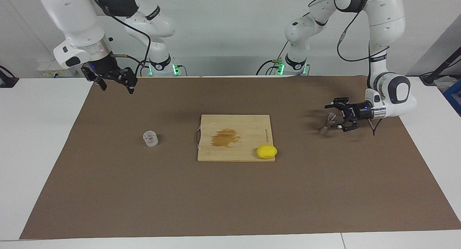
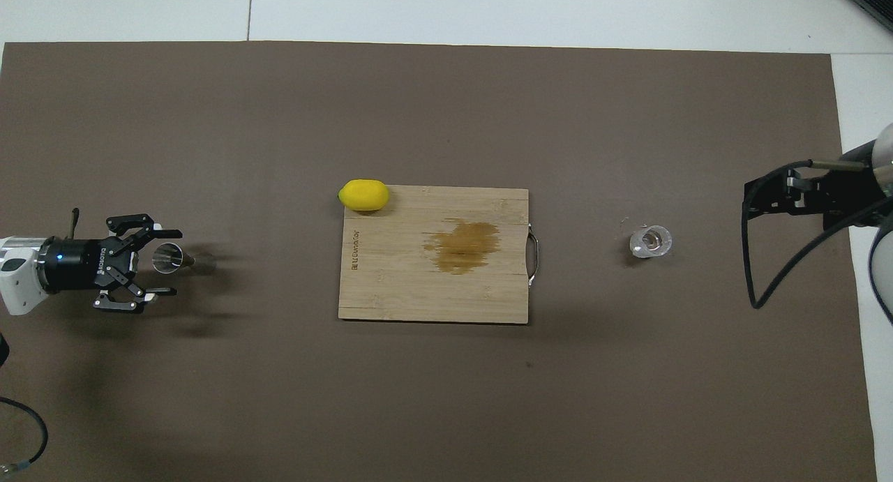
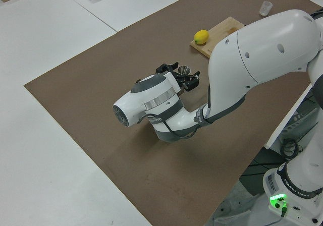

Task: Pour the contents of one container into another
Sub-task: 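Close the left gripper around the small metal cup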

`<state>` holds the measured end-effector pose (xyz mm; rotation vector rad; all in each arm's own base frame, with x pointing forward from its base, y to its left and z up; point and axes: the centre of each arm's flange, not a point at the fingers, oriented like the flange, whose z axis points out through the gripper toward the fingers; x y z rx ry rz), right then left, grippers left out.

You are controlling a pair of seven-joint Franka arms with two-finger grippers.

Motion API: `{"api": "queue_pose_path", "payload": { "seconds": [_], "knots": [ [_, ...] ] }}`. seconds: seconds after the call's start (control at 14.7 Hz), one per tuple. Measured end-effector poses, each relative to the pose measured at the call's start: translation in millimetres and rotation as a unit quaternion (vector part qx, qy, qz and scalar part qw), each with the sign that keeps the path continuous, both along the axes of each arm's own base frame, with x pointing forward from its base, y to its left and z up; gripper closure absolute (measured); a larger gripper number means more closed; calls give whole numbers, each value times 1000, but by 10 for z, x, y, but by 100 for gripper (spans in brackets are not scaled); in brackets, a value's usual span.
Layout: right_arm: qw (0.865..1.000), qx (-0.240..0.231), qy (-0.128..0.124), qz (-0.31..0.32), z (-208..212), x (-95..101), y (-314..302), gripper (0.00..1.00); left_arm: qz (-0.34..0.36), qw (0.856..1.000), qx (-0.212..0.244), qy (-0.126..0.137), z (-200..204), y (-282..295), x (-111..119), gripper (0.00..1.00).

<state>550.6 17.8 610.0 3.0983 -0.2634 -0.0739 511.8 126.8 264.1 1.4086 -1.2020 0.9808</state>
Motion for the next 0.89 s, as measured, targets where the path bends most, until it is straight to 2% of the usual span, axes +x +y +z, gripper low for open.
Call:
{"api": "queue_pose_path", "payload": {
  "seconds": [0.34,0.89],
  "knots": [
    [1000,0,0,0,-2,-1,0,0,18,999,-34,-2,-239,171,-105,0],
    [1000,0,0,0,-1,-1,0,0,41,997,-64,-4,-259,150,-99,0]
  ]
}}
